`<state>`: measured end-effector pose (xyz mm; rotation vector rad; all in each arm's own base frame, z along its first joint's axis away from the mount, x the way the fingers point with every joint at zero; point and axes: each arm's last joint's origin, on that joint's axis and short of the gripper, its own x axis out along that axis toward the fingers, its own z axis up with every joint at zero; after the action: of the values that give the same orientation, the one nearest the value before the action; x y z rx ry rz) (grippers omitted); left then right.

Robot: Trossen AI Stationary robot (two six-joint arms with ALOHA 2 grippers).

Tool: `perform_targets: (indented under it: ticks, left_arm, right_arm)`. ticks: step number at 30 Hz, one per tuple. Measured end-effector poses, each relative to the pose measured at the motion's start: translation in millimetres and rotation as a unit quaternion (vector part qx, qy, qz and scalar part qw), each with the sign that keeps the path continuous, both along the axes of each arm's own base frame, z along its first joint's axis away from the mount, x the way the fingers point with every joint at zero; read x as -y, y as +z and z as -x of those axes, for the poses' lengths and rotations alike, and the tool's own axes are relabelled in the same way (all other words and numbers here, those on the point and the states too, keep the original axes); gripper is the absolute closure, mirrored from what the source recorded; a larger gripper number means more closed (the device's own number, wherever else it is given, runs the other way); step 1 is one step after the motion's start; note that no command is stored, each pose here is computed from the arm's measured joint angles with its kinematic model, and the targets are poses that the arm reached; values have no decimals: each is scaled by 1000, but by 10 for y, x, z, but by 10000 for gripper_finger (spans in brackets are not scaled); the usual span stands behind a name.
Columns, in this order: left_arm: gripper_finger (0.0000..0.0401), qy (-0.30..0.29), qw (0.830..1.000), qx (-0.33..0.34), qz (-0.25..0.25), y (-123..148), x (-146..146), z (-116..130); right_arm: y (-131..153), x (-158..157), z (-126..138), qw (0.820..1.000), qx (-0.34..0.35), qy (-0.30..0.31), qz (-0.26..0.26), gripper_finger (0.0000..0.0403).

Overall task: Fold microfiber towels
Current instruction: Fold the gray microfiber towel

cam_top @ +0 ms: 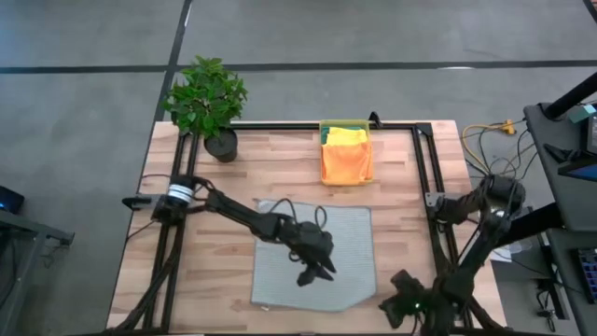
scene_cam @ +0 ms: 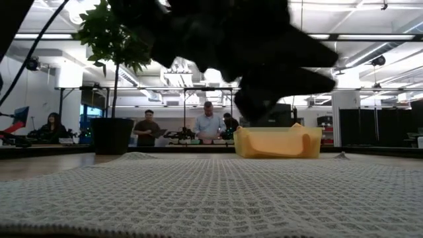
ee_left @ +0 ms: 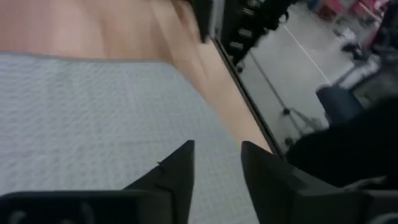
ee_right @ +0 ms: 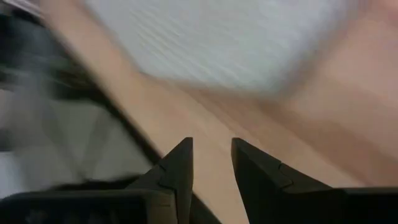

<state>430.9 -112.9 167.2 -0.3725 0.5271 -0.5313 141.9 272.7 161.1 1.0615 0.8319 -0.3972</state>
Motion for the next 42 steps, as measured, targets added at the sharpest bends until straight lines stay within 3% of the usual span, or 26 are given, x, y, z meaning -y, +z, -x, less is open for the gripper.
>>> perform_targets:
  ticks: [5,8,11,20,31,42]
  left_arm:
    - [348,-27,999,-14,-37,-104,95,-139]
    - [387,-28,998,-25,-48,-177,93,-145]
    - [396,-20,997,-30,-63,-198,80,-135]
    - [401,-13,994,-62,-90,-386,-41,-74]
    - [401,-4,992,-112,-55,-734,-131,-125]
    - [401,21,991,-127,-48,-767,-235,-143]
  right_arm:
    - [10,-82,-47,983,-175,-7,53,298]
    - [42,6,-91,968,-218,-30,123,298]
    - [-13,115,-142,960,-228,-41,157,298]
    - [-461,364,-95,982,-146,-29,117,299]
    - [-496,507,-156,992,-93,-3,85,301]
    - [-463,453,-404,995,-38,74,57,301]
